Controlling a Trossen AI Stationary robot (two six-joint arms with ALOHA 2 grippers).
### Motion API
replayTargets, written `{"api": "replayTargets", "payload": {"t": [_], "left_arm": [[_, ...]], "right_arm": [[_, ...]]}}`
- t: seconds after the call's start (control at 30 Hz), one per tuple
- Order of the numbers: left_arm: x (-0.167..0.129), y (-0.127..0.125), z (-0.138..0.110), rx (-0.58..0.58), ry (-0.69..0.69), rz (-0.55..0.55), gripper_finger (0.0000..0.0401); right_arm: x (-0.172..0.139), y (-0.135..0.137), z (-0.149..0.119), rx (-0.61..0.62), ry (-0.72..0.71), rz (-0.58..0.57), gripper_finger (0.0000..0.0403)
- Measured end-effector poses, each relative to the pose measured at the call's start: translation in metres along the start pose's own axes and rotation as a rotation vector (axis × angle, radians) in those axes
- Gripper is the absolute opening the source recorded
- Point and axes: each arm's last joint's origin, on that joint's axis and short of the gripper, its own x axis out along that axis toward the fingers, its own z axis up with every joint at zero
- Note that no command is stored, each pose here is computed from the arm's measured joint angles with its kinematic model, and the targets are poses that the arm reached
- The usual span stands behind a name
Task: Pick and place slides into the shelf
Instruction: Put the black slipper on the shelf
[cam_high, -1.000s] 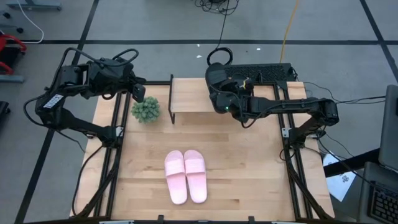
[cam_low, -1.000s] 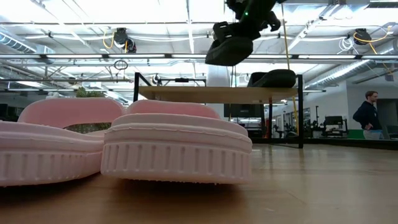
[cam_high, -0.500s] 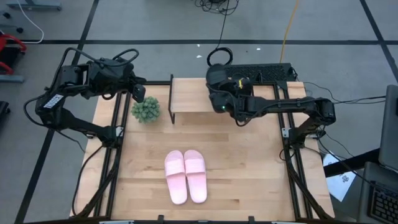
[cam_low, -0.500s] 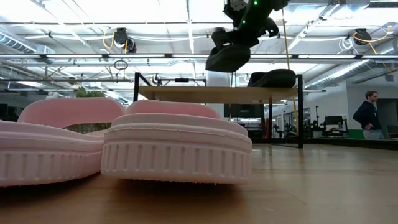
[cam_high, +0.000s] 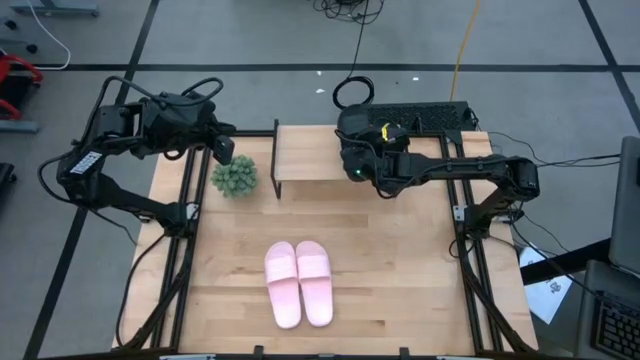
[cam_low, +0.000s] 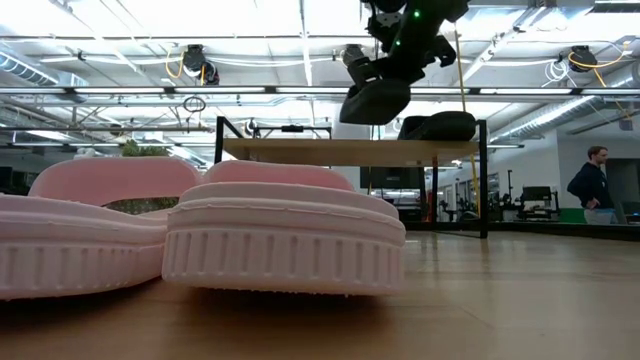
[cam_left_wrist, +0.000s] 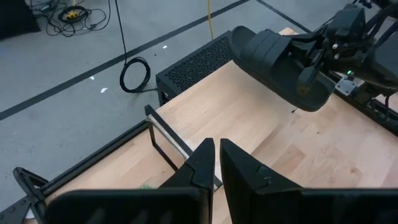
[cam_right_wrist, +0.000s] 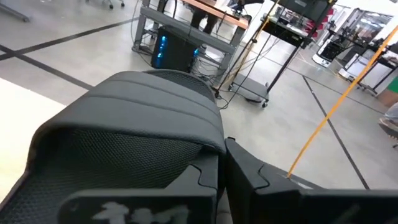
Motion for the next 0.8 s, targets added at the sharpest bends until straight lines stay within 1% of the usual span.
{"api": "replayTargets", "payload": {"t": [0.4,0.53,0.8], "left_arm": [[0.0,0.0,0.0,-0.005,-0.004,-0.002,0.0026],[0.0,0.0,0.0,-0.006,-0.004,-0.002,0.0026],[0.0,0.0,0.0,-0.009,-0.004,-0.002,0.0026]], "right_arm": [[0.004,-0.004,-0.007,0.02,0.051,-0.002,0.0],[0.004,-0.004,-0.008,0.023,0.065,0.016,0.0],[0.013,0.011,-0.021,-0.015,0.105,0.023,0.0]]}}
